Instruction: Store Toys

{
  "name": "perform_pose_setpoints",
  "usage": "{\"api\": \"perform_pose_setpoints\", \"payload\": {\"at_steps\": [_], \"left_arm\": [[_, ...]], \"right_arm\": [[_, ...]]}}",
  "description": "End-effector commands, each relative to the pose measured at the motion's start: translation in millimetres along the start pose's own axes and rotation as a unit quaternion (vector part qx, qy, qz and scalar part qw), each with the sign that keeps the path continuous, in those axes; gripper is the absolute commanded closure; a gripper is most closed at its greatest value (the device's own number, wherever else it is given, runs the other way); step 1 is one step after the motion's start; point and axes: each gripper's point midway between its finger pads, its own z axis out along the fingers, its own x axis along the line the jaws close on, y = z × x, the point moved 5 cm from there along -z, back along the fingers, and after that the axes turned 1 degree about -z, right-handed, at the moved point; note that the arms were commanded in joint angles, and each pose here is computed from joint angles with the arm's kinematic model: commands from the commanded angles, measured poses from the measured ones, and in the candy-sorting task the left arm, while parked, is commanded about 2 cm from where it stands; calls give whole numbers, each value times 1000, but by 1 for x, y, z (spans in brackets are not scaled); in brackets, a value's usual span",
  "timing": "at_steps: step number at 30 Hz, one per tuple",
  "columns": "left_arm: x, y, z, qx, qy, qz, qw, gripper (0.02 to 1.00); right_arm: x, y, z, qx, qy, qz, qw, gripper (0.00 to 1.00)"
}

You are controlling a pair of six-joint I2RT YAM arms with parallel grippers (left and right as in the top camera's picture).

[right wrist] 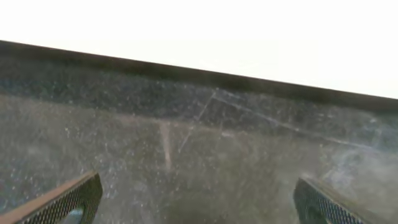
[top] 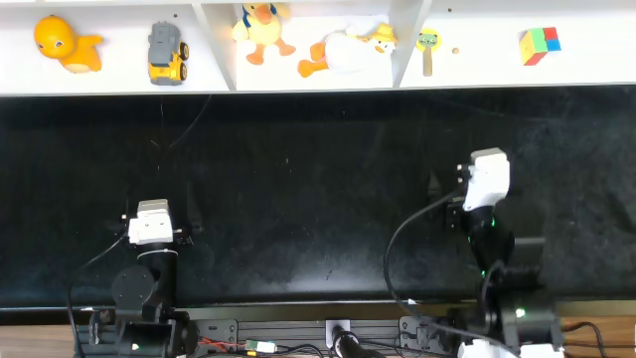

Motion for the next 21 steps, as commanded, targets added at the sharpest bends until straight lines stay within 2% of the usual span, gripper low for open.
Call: {"api": "perform_pose_setpoints", "payload": {"at_steps": [1, 11, 21], "left_arm": [[-2, 1, -1, -5, -5, 7, 1000, 20], [-2, 1, -1, -5, -5, 7, 1000, 20], [-2, 1, -1, -5, -5, 7, 1000, 20]], "right_arm": [[9, -27, 7, -17, 21, 27, 999, 7], [10, -71, 18, -63, 7, 33, 997, 5], [7, -54, 6, -132, -2, 31, 991, 5]]}}
